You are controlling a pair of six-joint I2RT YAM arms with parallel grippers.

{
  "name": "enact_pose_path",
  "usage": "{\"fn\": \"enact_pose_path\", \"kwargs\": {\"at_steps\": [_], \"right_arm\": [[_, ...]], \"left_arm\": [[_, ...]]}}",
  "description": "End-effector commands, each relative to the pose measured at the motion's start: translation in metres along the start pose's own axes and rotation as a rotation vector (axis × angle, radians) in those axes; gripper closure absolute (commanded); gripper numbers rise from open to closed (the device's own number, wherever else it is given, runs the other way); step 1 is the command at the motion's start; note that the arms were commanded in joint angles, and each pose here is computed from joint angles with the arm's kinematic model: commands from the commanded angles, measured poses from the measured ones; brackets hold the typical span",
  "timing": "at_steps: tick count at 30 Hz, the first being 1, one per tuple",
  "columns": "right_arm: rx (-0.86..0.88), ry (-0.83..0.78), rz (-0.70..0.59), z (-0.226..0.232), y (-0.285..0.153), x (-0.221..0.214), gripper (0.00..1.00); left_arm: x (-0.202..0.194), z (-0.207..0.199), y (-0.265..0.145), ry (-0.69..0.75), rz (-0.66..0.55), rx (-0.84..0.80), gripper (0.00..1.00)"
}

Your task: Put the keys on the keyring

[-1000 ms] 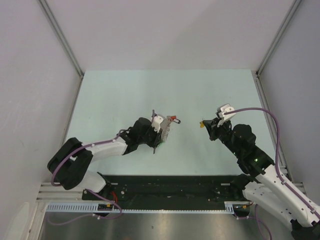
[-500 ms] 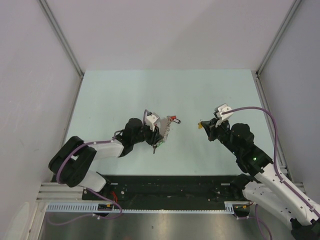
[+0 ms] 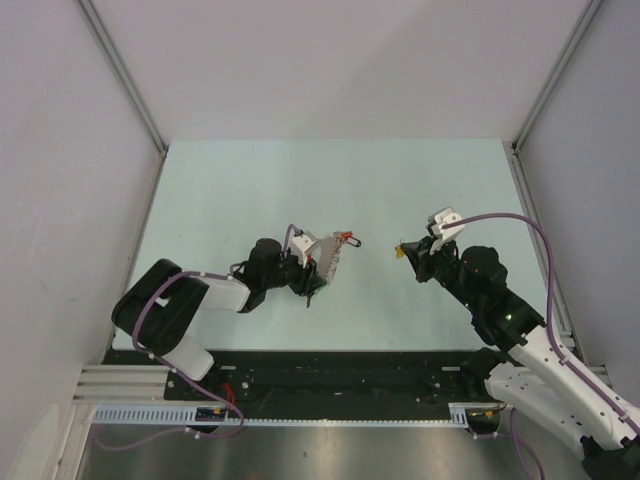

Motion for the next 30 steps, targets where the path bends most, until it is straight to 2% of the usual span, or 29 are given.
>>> {"fn": "enact_pose_path", "kwargs": {"at_steps": [1, 12, 20, 27, 30], "right_arm": [[0.02, 0.006, -0.027, 0.004, 0.002, 0.007, 1.0], [0.022, 0.007, -0.023, 0.005, 0.003, 0.006, 1.0], [0.024, 0.007, -0.02, 0.005, 0.004, 0.005, 1.0], [0.025, 0.006, -0.018, 0.005, 0.005, 0.004, 1.0], [0.025, 0.006, -0.018, 0.005, 0.005, 0.004, 1.0]], "left_arm": [[0.006, 0.0, 0.002, 0.037, -0.057, -0.051, 0.54], [-0.004, -0.008, 0.01, 0.016, -0.027, -0.114, 0.56], [-0.009, -0.011, 0.015, 0.031, 0.003, -0.131, 0.75], [-0.003, -0.02, 0.024, 0.044, 0.027, -0.111, 1.0], [0.006, -0.024, 0.027, 0.023, 0.004, -0.11, 1.0]]}}
Point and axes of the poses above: each gripper's point midway between its finger pads, its own y axis out along the fingers, its own z axis along the line the jaws close on, x = y × z, the point moved 1 cm from there along -y, back along the fingers, and after that the axes turned 15 degrees about y, right-handed, at the moved point
